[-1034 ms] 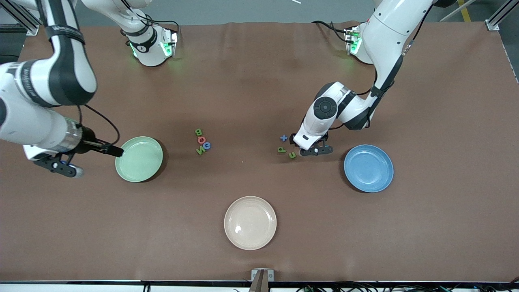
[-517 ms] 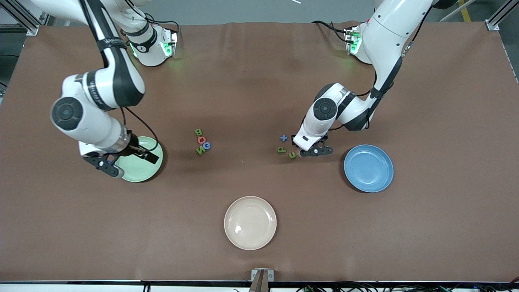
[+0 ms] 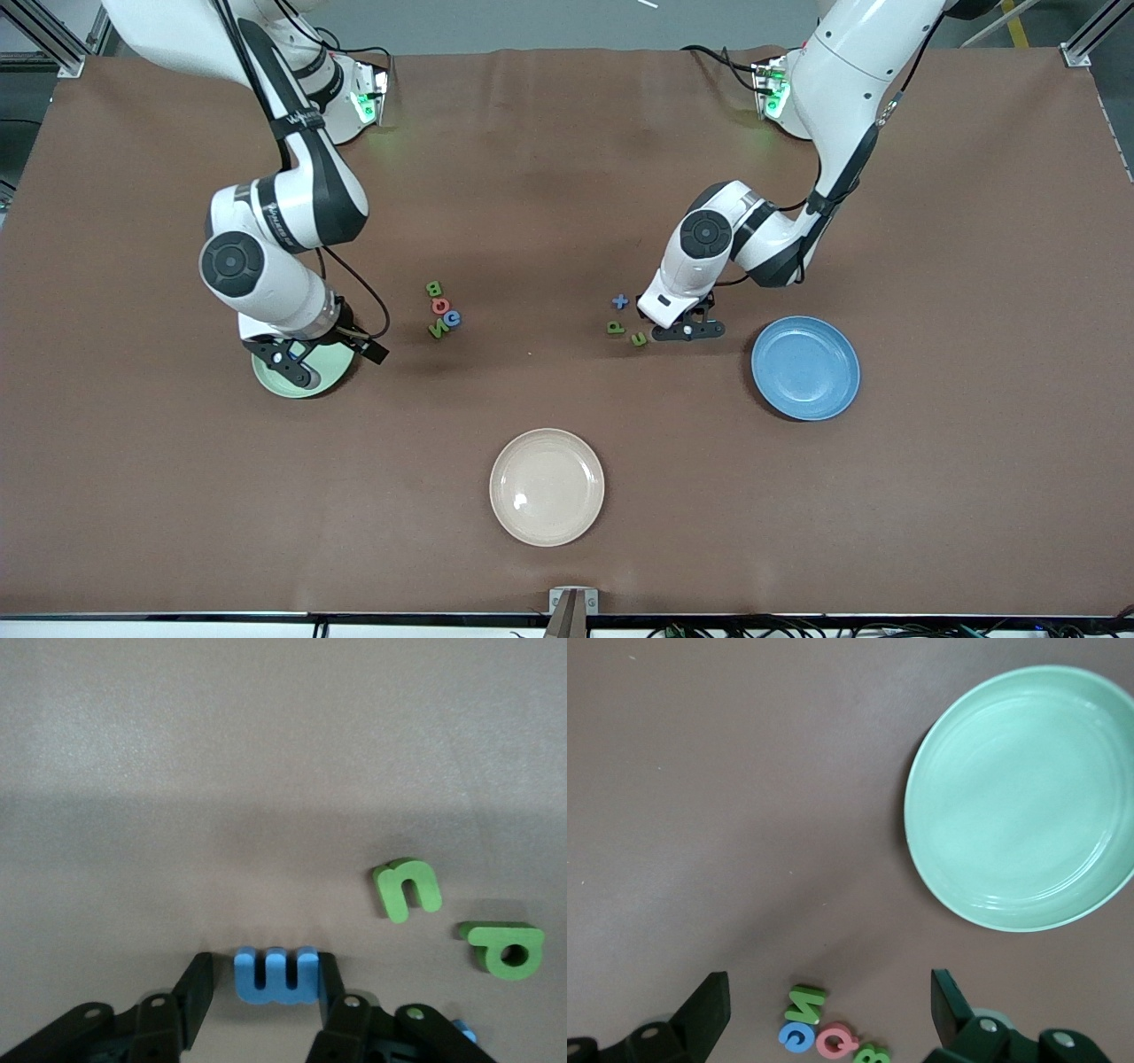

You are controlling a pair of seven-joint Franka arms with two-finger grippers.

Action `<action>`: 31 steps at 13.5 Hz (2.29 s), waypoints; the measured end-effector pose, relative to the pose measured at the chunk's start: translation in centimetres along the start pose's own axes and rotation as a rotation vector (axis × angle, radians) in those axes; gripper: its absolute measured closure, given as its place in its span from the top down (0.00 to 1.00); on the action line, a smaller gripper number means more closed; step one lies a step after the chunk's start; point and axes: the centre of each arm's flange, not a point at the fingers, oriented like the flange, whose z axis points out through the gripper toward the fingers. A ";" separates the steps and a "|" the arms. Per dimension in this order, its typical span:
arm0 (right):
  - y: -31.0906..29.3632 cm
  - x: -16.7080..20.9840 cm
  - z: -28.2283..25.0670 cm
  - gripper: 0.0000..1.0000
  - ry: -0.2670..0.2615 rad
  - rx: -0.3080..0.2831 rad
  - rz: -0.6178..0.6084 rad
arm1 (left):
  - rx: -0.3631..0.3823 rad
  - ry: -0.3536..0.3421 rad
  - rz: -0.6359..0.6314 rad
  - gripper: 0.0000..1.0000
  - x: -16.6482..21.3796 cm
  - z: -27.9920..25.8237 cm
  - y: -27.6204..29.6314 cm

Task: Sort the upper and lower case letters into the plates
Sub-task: 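Grasp the blue m with the left gripper while the right gripper reaches letters, then drop the m into the blue plate while the right gripper grasps green N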

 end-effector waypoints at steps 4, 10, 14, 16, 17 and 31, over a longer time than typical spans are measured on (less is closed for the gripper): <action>-1.3 -0.9 1.8 1.00 0.010 0.008 0.034 | 0.000 0.005 -0.001 0.41 0.2 -0.2 -0.1; -3.2 -3.6 7.5 1.00 0.031 0.027 0.066 | 0.046 0.015 -0.030 0.41 2.6 -3.4 -2.1; -3.1 -3.9 10.2 0.98 0.030 0.020 0.066 | 0.100 0.028 -0.020 0.41 5.9 -9.1 -8.0; -2.8 -4.2 11.1 0.92 0.046 0.043 0.064 | 0.120 0.013 0.015 0.41 7.2 -10.0 -12.3; -2.5 -4.5 11.8 0.89 0.054 0.053 0.062 | 0.125 0.002 0.034 0.41 7.6 -10.0 -14.3; -3.4 -8.7 13.6 0.76 0.048 0.043 0.093 | 0.058 -0.005 0.224 0.41 8.3 -4.1 -26.0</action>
